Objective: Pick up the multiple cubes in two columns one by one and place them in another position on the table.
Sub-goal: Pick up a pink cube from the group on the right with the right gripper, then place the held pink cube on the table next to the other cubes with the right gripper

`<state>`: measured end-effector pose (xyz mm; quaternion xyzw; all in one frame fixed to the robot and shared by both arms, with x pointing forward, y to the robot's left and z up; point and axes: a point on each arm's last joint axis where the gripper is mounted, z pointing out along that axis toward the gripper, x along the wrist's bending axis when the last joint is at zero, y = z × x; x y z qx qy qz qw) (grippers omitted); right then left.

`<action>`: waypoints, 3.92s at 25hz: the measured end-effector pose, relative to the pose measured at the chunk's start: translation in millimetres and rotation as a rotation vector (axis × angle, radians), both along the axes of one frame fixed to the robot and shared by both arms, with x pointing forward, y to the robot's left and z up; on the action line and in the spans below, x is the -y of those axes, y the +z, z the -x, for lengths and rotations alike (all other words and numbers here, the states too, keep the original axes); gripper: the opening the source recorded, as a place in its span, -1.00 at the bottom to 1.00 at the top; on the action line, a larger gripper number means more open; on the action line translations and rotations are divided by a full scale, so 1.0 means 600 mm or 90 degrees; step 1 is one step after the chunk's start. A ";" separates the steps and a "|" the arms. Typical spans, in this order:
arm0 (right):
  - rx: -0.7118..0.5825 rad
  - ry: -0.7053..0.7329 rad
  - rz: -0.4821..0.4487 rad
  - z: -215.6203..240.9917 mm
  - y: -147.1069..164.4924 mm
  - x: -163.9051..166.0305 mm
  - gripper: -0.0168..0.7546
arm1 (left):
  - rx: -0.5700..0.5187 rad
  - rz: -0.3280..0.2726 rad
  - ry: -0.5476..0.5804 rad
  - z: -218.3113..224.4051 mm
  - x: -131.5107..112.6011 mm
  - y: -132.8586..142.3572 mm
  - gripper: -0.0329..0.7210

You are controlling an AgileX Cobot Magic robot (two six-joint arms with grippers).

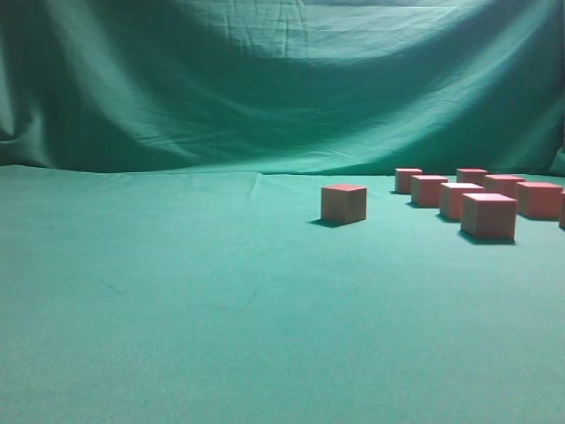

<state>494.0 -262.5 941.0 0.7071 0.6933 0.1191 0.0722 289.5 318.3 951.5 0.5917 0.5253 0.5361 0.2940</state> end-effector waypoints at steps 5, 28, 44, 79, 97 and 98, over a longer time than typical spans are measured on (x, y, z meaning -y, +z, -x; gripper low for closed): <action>0.004 0.002 0.001 -0.006 -0.010 0.000 0.17 | 0.000 0.000 0.000 0.000 0.000 0.000 -0.91; 0.147 0.337 -0.141 -0.089 0.227 -0.073 -0.28 | 0.000 0.000 0.000 0.000 0.000 0.000 -0.91; 0.180 0.781 0.063 -0.171 0.213 -0.330 -0.28 | 0.000 0.000 0.000 0.000 0.000 0.000 -0.91; 0.140 0.895 0.152 -0.247 0.038 -0.377 -0.28 | 0.000 0.000 0.000 0.000 0.000 0.000 -0.91; 0.121 0.930 0.126 -0.245 0.011 -0.382 -0.28 | 0.000 0.000 0.000 0.000 0.000 0.000 -0.91; 0.121 0.931 0.126 -0.246 0.011 -0.382 -0.28 | 0.000 0.000 0.000 0.000 0.000 0.000 -0.91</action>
